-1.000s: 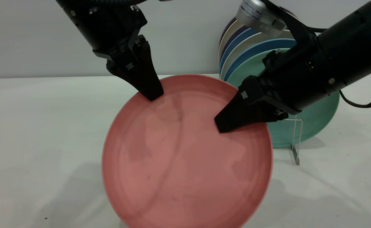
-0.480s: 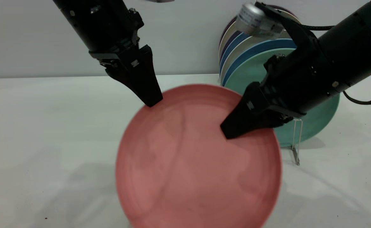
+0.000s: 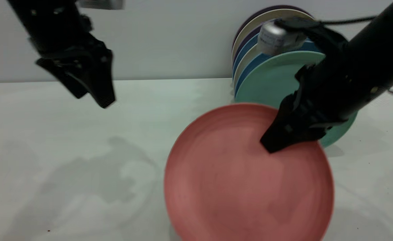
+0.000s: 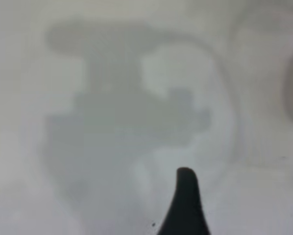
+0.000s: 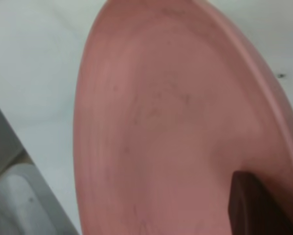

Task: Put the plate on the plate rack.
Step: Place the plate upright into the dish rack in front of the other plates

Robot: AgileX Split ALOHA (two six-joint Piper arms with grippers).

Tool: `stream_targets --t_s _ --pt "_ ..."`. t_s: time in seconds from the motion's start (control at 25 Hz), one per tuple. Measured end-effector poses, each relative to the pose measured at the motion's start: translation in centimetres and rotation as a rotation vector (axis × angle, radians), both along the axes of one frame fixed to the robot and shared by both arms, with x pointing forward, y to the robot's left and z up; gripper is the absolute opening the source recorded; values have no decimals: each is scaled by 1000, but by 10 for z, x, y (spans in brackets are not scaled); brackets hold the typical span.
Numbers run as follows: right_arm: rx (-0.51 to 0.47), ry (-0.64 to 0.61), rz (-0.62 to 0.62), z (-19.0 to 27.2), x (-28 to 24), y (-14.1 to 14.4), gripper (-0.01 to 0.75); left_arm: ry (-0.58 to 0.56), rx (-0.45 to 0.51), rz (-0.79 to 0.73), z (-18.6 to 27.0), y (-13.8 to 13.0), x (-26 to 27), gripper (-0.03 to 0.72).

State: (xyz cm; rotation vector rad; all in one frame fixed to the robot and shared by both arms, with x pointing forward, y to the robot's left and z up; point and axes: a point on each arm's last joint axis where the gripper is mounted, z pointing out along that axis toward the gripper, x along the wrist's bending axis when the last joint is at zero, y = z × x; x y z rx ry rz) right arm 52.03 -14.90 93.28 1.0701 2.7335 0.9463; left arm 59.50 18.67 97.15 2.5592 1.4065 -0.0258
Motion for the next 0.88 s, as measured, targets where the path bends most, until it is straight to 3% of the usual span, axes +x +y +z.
stream_targets --t_s 0.16,0.32,0.52,0.76,0.88 --pt "-58 -79 19 26 5 -4 86 26 -5 140 0 20 5 531" --pt "-165 -141 31 47 4 -13 86 36 -4 182 0 29 7 461" --pt "-298 -205 35 68 3 -26 86 33 -5 183 0 30 7 439" --pt "-348 -315 36 97 1 -33 86 25 -6 186 0 30 8 438" --pt "-403 -370 98 103 -3 -31 86 11 -10 194 0 29 9 438"
